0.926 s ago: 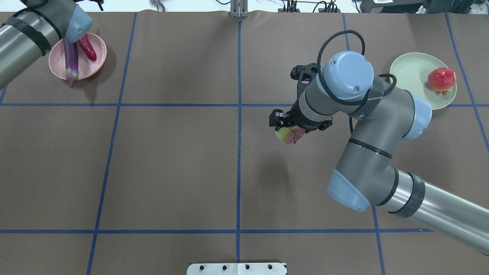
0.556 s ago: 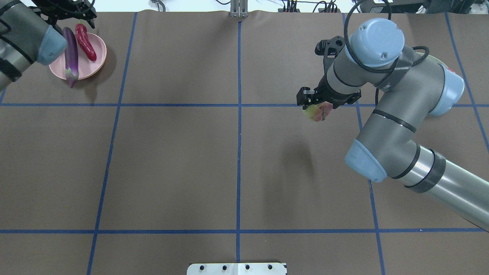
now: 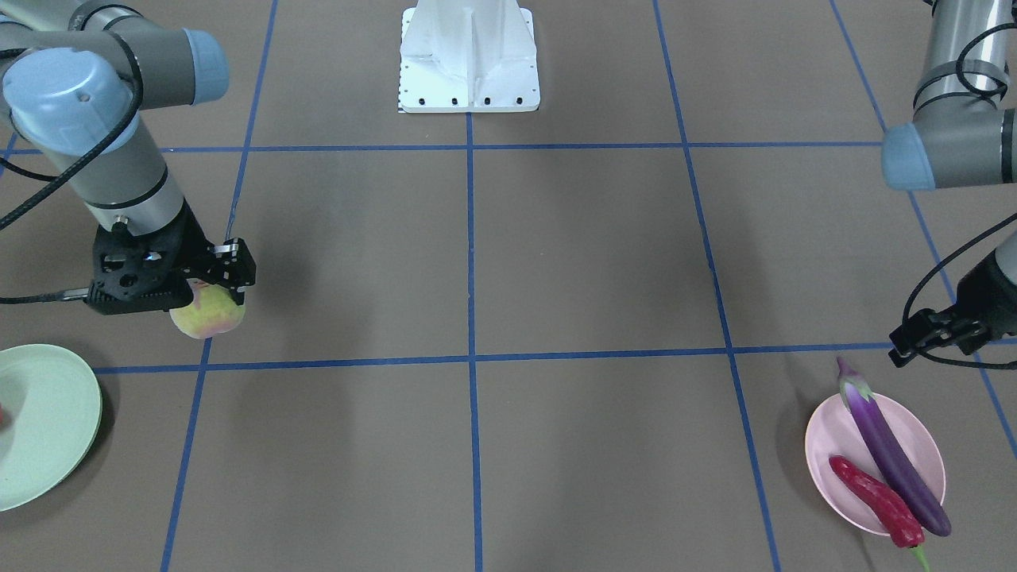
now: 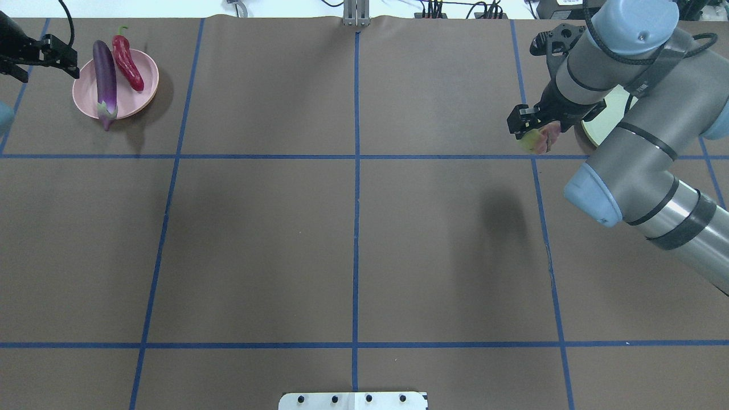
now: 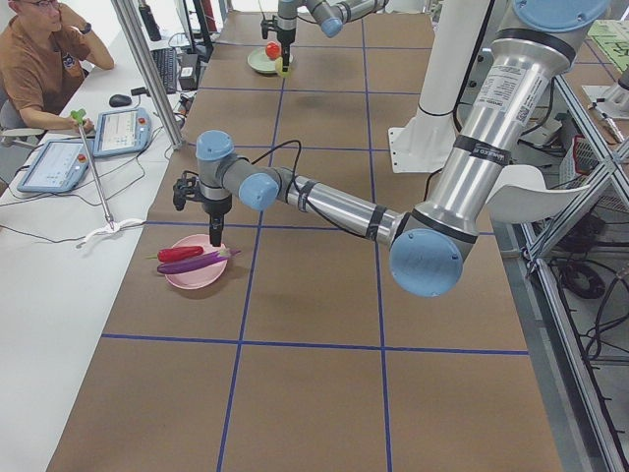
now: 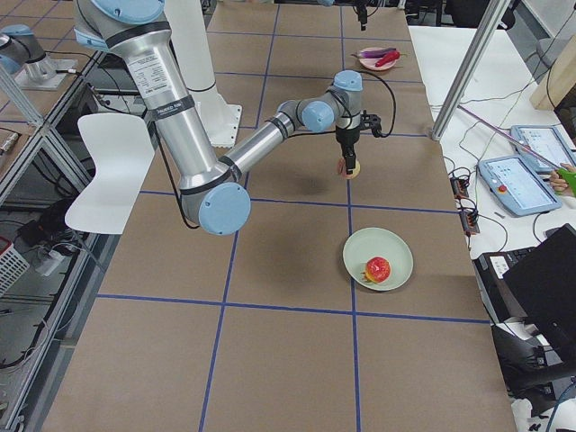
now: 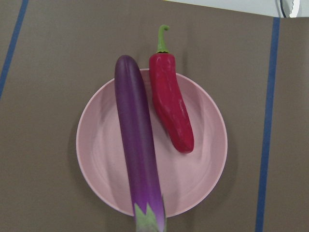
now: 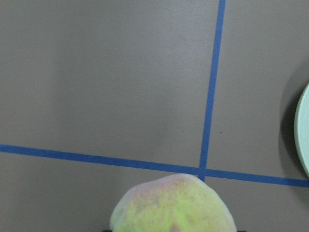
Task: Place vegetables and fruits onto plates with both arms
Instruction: 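Carry peach to green plate with right gripper while left gripper withdraws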
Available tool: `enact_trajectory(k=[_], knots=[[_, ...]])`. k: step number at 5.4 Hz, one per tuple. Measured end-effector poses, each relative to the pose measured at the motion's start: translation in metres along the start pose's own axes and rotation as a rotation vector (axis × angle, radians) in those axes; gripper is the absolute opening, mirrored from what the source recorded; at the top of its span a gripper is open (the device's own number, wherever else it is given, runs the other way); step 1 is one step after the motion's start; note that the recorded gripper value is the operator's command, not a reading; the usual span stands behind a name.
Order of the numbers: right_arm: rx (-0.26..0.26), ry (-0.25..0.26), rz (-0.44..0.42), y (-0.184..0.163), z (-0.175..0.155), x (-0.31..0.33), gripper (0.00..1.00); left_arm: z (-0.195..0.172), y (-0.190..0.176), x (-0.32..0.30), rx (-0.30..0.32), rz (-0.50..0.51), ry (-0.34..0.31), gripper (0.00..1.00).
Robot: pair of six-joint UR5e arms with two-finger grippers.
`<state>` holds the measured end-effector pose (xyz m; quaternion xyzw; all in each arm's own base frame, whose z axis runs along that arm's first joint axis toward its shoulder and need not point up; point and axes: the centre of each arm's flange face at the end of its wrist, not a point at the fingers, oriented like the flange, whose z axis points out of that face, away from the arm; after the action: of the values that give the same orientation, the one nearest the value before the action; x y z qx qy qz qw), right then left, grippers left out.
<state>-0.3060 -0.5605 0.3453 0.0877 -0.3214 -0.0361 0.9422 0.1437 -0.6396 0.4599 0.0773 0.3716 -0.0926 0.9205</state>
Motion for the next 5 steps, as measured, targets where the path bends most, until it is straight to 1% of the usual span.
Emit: enact_trajectory(k=[1,2,3,4,5], knots=[[-0.01,0.023,-0.021,-0.011,0.008,0.025,0.0,-0.004,0.002,-0.007,0.004,-0.007,-0.001,1.0],[-0.015,0.031,-0.039,-0.025,0.017,0.053,0.0,-0.01,-0.004,-0.004,-0.006,-0.048,-0.013,1.0],[-0.009,0.018,-0.061,-0.041,0.036,0.086,0.0,-0.019,-0.012,0.005,-0.018,-0.1,-0.026,1.0],[-0.001,0.009,-0.083,-0.053,0.059,0.12,0.0,-0.026,-0.017,0.007,-0.018,-0.103,-0.029,1.0],[-0.007,0.004,-0.104,-0.062,0.071,0.156,0.0,-0.032,-0.021,-0.002,-0.012,-0.051,-0.032,1.0]])
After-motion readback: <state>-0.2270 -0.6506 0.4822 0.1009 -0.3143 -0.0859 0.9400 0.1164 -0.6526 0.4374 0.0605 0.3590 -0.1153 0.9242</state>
